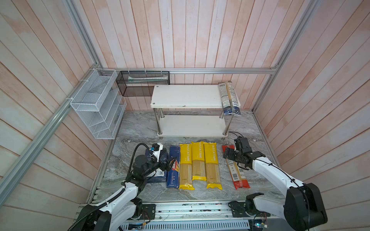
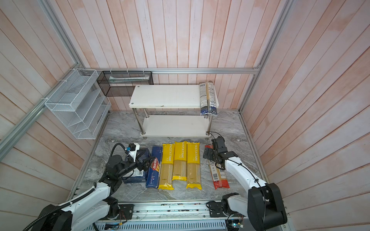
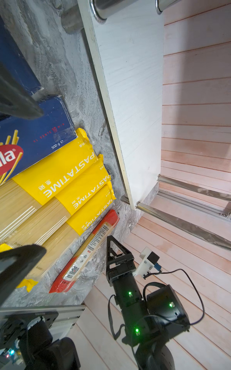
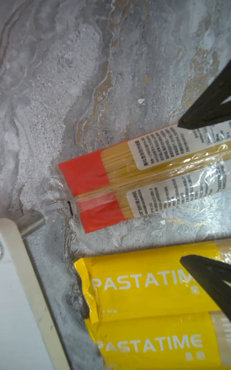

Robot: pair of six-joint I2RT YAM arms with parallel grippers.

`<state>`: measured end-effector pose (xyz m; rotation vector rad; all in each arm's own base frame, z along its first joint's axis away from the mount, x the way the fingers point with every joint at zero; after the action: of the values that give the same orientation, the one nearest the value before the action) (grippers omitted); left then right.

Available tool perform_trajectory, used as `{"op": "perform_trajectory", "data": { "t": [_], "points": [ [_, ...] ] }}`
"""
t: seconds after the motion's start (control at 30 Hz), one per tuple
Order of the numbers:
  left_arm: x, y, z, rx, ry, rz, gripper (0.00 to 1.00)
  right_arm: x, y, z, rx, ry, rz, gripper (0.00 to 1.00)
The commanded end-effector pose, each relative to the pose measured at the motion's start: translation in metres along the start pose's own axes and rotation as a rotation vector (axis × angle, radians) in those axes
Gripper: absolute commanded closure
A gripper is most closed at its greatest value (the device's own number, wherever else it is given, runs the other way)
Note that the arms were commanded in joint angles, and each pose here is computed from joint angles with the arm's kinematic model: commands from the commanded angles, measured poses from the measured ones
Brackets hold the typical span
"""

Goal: Arrange pasta packages on shelves
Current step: Move the pasta bag to the middle-right of the table, then rotate the pasta bag at the middle-right of the table.

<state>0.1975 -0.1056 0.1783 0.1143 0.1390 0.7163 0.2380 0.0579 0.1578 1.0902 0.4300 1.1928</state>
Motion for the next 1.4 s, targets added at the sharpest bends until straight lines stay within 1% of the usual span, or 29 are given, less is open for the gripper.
{"op": "perform_trajectory", "data": {
  "t": [0.0,0.23,0.43,0.53,0.7,0.9,0.97,1.03,1.1,1.27,1.37],
  "points": [
    [-0.001,0.000,-0.001,-0.006,-0.020,-0.004,0.00,0.001,-0.006,-0.005,0.024,0.057,-0.084,0.02],
    [-0.001,0.000,-0.001,-0.004,-0.021,-0.002,0.00,0.000,-0.019,-0.009,0.043,0.122,-0.175,0.02],
    [-0.001,0.001,-0.001,-0.004,-0.021,-0.001,0.00,-0.001,-0.033,-0.011,0.075,0.143,-0.219,0.02],
    [-0.001,0.001,-0.001,-0.005,-0.021,0.001,0.00,0.000,-0.035,-0.007,0.071,0.154,-0.238,0.02],
    [-0.001,0.000,-0.001,-0.003,-0.019,0.001,0.00,-0.011,-0.039,-0.001,0.089,0.106,-0.244,0.02],
    [-0.001,0.000,0.000,-0.008,-0.022,-0.008,0.00,-0.024,-0.039,-0.005,0.122,0.043,-0.191,0.02],
    [-0.001,0.000,-0.001,-0.006,-0.022,-0.008,0.00,-0.022,-0.038,-0.010,0.151,0.027,-0.140,0.02],
    [-0.001,0.000,-0.001,-0.005,-0.021,-0.008,0.00,-0.021,-0.037,-0.018,0.180,0.003,-0.054,0.02],
    [-0.001,0.000,-0.001,-0.004,-0.022,-0.008,0.00,-0.022,-0.035,-0.025,0.186,-0.024,-0.009,0.02],
    [-0.001,0.000,-0.002,-0.002,-0.019,-0.009,0.00,-0.023,-0.029,-0.035,0.198,-0.123,0.044,0.02],
    [-0.001,0.000,-0.001,-0.003,-0.020,-0.008,0.00,-0.013,-0.022,-0.039,0.184,-0.120,0.073,0.02]
  ]
}}
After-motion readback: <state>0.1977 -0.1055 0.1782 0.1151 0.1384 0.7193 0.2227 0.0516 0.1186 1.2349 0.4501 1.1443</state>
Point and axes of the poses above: each gripper's point midway between its finger pads, its own y axis back along the fingers, its own x axis along the line the jaws close on, z = x × y, the point moved 10 cm from there along y, back along the fingers, and after that the axes turned 12 degrees about -y, right-handed, at the moved point
